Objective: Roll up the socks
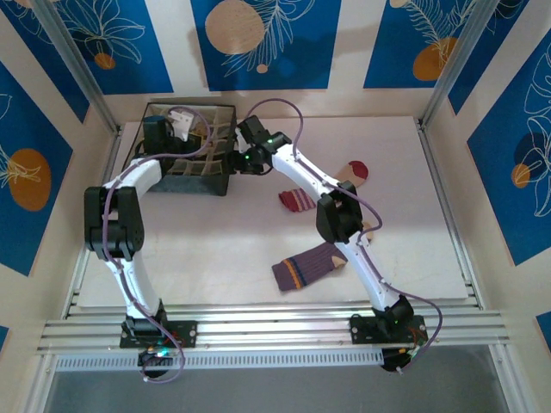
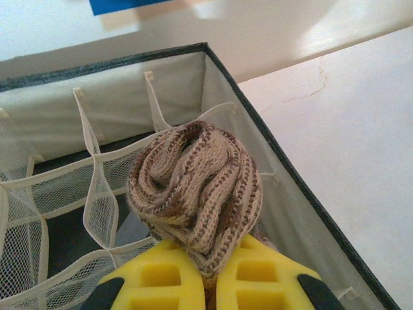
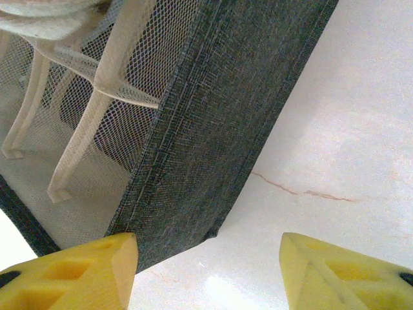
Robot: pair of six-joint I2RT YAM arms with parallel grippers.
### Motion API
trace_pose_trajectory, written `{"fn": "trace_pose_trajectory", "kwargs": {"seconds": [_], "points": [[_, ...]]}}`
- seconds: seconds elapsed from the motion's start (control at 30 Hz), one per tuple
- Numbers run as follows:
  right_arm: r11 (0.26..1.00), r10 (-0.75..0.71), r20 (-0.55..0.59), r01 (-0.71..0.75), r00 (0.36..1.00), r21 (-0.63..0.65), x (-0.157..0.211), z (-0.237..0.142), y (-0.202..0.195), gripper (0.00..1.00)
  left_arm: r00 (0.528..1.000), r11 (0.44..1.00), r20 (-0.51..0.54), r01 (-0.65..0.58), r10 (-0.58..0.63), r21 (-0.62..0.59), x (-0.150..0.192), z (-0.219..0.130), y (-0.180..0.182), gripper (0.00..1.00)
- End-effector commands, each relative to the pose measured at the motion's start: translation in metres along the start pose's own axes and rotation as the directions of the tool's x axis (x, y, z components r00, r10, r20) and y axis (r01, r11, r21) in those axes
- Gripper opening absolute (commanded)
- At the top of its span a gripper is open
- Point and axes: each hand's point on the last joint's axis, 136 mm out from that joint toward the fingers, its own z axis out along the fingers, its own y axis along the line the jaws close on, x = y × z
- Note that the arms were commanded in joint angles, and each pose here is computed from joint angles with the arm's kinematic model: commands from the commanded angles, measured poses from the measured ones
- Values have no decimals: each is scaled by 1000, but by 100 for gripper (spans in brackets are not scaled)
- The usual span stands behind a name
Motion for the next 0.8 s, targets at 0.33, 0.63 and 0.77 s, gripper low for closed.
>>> {"fn": "trace_pose_trajectory", "kwargs": {"seconds": [0.33, 0.63, 0.77], "points": [[999, -28, 98, 30, 995, -21, -22, -23, 28, 60, 997, 999, -67, 26, -28, -31, 38, -4, 33, 0], [999, -9, 100, 14, 995, -50, -21, -16, 36, 61, 994, 1000, -104, -26, 28, 16, 50, -1, 27, 0], [998, -1, 101, 8, 995, -66, -21, -13, 38, 61, 988, 998, -141, -66, 67, 14, 56, 1, 29, 0]]}}
